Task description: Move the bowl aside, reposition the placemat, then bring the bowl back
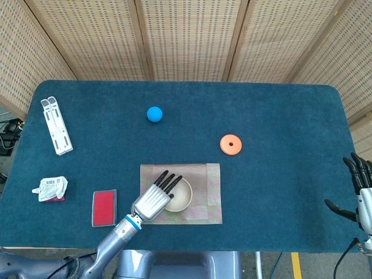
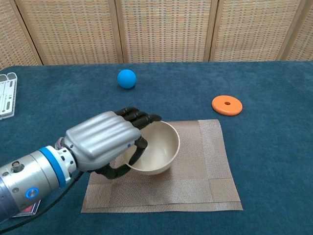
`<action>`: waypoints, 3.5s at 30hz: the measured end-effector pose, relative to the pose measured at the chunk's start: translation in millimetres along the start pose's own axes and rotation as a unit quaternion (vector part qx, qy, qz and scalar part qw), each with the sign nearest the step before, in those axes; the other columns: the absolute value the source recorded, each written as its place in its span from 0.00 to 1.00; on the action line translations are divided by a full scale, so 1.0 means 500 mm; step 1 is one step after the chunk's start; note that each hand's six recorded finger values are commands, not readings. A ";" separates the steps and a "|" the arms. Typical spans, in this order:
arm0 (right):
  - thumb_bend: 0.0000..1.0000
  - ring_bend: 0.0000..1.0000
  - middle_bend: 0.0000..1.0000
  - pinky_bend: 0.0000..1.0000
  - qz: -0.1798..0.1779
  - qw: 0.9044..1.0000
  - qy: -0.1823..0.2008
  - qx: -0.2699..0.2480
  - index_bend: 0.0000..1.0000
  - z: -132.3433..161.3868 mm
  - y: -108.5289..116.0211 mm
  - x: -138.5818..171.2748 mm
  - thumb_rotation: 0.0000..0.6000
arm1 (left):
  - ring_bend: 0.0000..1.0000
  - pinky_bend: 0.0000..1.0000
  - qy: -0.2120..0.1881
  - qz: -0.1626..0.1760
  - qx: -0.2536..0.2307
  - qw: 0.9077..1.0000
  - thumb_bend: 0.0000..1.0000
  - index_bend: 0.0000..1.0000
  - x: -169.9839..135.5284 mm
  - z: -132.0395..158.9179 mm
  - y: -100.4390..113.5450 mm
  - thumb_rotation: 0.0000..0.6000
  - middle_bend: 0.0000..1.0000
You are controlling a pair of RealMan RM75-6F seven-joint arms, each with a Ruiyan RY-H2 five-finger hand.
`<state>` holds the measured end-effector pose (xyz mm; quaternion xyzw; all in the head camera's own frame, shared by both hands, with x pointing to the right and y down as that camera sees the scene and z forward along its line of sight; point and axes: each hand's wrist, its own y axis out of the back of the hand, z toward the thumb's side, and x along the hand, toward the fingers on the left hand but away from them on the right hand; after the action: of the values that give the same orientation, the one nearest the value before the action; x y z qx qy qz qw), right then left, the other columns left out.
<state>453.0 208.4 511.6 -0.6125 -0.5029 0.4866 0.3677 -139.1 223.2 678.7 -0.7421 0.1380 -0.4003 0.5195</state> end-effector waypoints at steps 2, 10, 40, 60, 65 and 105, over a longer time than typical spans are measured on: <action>0.07 0.00 0.00 0.00 0.000 1.000 0.000 0.001 0.05 0.000 0.000 0.000 1.00 | 0.00 0.00 0.015 0.004 0.003 1.000 0.59 0.73 -0.010 -0.033 0.004 1.00 0.00; 0.07 0.00 0.00 0.00 0.003 1.000 0.002 0.007 0.05 0.005 -0.005 0.002 1.00 | 0.00 0.00 0.095 0.002 0.008 0.995 0.59 0.72 -0.084 -0.213 0.007 1.00 0.00; 0.07 0.00 0.00 0.00 0.006 1.000 0.008 0.011 0.04 0.015 -0.014 0.006 1.00 | 0.00 0.00 0.223 -0.070 -0.026 0.972 0.03 0.28 -0.246 -0.439 -0.116 1.00 0.00; 0.07 0.00 0.00 0.00 0.002 1.000 0.008 0.006 0.04 0.016 -0.007 0.009 1.00 | 0.00 0.00 0.152 0.014 -0.067 0.986 0.13 0.36 -0.226 -0.361 0.012 1.00 0.00; 0.07 0.00 0.00 0.00 0.005 1.000 0.005 0.007 0.04 0.013 -0.008 0.008 1.00 | 0.00 0.00 0.114 0.009 -0.061 0.992 0.13 0.40 -0.206 -0.283 0.019 1.00 0.00; 0.07 0.00 0.00 0.00 0.004 1.000 -0.003 -0.006 0.04 0.004 0.003 0.007 1.00 | 0.00 0.00 0.023 -0.069 -0.041 0.997 0.42 0.51 -0.171 -0.045 -0.102 1.00 0.00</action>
<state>451.4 211.2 508.7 -0.6155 -0.5045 0.4865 0.3605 -221.6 283.0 688.3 -0.7611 0.1148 -0.4460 0.4568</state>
